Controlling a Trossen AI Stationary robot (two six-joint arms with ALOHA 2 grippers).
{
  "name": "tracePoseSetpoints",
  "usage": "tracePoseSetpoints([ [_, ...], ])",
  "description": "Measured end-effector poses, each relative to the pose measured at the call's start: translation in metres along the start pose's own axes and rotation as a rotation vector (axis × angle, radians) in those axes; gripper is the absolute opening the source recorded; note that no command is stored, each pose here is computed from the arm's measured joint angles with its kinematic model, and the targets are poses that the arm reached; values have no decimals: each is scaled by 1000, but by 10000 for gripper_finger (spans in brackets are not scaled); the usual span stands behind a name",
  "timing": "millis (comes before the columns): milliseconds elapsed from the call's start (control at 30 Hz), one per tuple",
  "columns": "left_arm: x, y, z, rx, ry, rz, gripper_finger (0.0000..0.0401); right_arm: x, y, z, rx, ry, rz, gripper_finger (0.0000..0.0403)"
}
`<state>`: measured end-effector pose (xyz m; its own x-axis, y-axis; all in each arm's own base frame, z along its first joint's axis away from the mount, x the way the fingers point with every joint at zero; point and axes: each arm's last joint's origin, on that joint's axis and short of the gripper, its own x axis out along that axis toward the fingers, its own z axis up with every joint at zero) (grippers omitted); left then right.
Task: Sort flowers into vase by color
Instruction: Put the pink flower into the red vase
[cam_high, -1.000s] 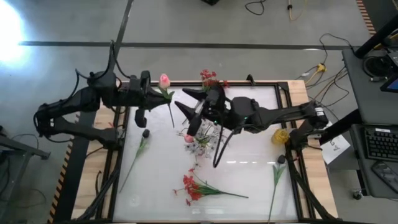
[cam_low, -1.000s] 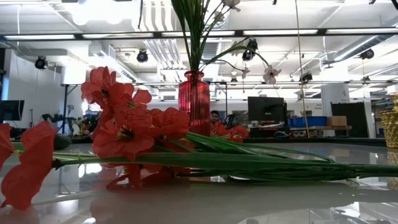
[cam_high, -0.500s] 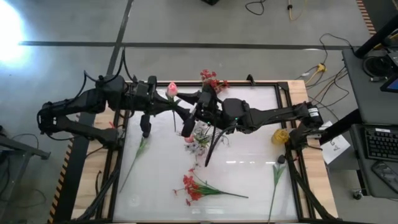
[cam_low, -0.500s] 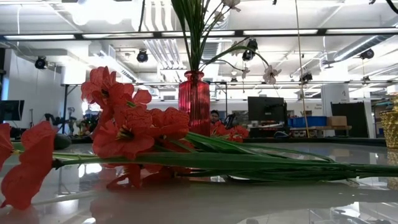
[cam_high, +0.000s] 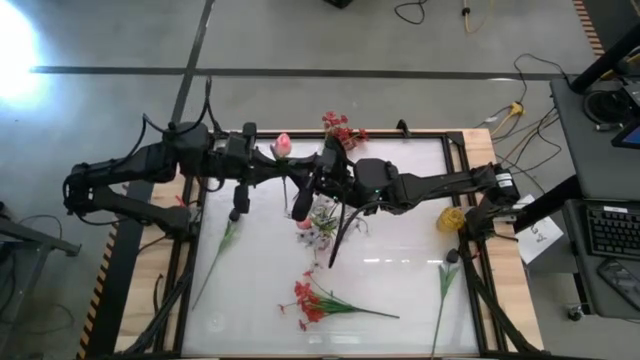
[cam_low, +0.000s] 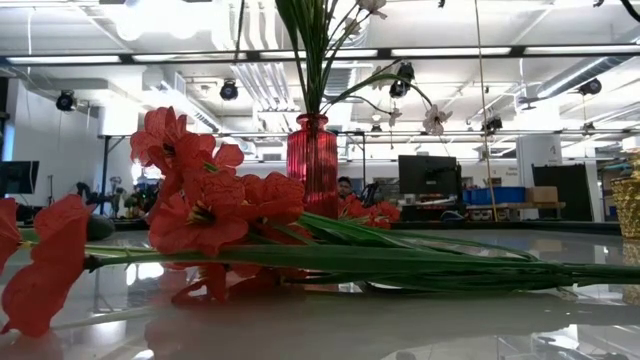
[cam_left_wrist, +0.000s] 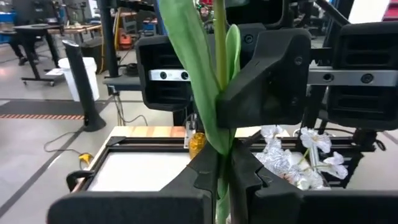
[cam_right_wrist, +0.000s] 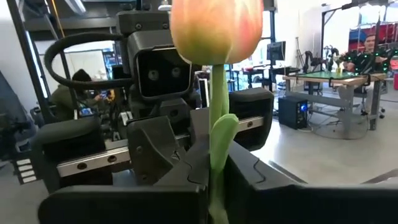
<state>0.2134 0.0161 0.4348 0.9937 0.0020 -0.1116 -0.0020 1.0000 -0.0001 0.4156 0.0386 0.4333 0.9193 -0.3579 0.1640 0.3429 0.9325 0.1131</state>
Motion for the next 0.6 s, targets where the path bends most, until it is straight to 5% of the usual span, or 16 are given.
tracePoseSetpoints([
  [300, -30, 1, 3, 9, 5, 104, 85, -7, -3, 13, -26, -16, -6, 13],
  [600, -90, -2, -16, -84, 165, 209, 172, -57, -27, 76, -54, -37, -94, 13],
])
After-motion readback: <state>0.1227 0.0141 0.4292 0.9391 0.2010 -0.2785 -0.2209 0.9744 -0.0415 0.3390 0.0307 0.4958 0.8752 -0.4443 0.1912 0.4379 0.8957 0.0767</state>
